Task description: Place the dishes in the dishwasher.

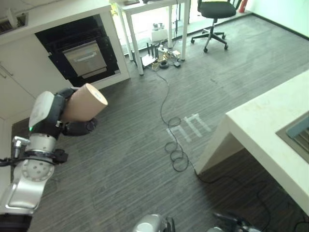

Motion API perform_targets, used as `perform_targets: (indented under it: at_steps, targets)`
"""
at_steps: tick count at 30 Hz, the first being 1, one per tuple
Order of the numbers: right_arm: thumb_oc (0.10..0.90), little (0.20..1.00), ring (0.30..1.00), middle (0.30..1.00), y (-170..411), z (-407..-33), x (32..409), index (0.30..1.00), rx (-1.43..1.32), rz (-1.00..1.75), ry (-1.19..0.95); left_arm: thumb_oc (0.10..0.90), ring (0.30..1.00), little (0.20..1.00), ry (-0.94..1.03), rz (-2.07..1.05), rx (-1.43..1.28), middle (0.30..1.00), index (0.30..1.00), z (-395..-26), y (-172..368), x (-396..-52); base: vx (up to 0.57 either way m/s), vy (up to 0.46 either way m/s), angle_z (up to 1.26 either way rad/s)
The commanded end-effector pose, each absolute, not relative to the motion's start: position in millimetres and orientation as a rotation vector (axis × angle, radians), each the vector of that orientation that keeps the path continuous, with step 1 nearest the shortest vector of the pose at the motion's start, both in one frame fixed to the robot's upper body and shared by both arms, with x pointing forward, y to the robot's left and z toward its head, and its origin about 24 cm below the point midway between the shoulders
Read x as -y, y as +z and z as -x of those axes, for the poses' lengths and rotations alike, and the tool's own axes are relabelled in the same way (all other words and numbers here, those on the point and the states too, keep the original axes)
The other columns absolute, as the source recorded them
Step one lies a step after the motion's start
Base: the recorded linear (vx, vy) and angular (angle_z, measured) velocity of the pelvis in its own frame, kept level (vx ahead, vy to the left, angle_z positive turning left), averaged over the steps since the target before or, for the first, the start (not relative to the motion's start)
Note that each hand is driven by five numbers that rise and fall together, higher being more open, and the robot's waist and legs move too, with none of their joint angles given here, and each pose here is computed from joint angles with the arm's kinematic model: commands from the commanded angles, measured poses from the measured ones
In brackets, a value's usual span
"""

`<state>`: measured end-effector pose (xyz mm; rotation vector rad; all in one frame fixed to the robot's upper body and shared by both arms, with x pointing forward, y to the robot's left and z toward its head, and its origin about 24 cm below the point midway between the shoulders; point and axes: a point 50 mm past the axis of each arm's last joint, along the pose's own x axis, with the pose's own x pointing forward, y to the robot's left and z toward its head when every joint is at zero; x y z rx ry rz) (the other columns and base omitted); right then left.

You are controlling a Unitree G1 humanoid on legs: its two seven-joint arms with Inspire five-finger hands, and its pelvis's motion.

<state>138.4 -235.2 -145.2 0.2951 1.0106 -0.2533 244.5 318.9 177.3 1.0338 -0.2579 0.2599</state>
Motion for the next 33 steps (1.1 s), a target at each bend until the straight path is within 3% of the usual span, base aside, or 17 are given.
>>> perform_targets:
  at_steps: [1, 5, 16, 25, 28, 33]
  targets:
    - [0.800, 0.900, 0.900, 0.900, -144, -113, 265, 0.900, -1.031, -0.245, -0.355, 0.400, 0.300, 0.300, 0.293, -1.047, 0.633, 0.300, 0.300, -247, 250, -302, 0.12, 0.106, 0.89]
    - [0.800, 0.900, 0.900, 0.900, -145, -104, 268, 0.900, -1.045, -0.253, -0.364, 0.400, 0.300, 0.300, 0.255, -1.040, 0.675, 0.300, 0.300, -253, 255, -293, 0.10, 0.066, 1.83]
    - [0.800, 0.900, 0.900, 0.900, -151, -67, 284, 0.900, -1.169, -0.278, -0.441, 0.400, 0.300, 0.300, 0.200, -1.108, 0.692, 0.300, 0.300, -263, 263, -276, 0.27, -0.034, 0.69]
    - [0.800, 0.900, 0.900, 0.900, -137, -97, 297, 0.900, -1.007, -0.263, -0.399, 0.400, 0.300, 0.300, 0.152, -1.108, 0.702, 0.300, 0.300, -257, 271, -274, 0.40, -0.143, -0.16]
    - [0.800, 0.900, 0.900, 0.900, -130, -114, 304, 0.900, -1.000, -0.230, -0.374, 0.400, 0.300, 0.300, 0.189, -1.120, 0.655, 0.300, 0.300, -256, 267, -288, 0.59, 0.105, -0.85]
    - [0.800, 0.900, 0.900, 0.900, -134, -101, 310, 0.900, -1.121, -0.167, -0.425, 0.400, 0.300, 0.300, 0.213, -1.153, 0.595, 0.300, 0.300, -247, 245, -298, 0.54, 0.246, -1.34]
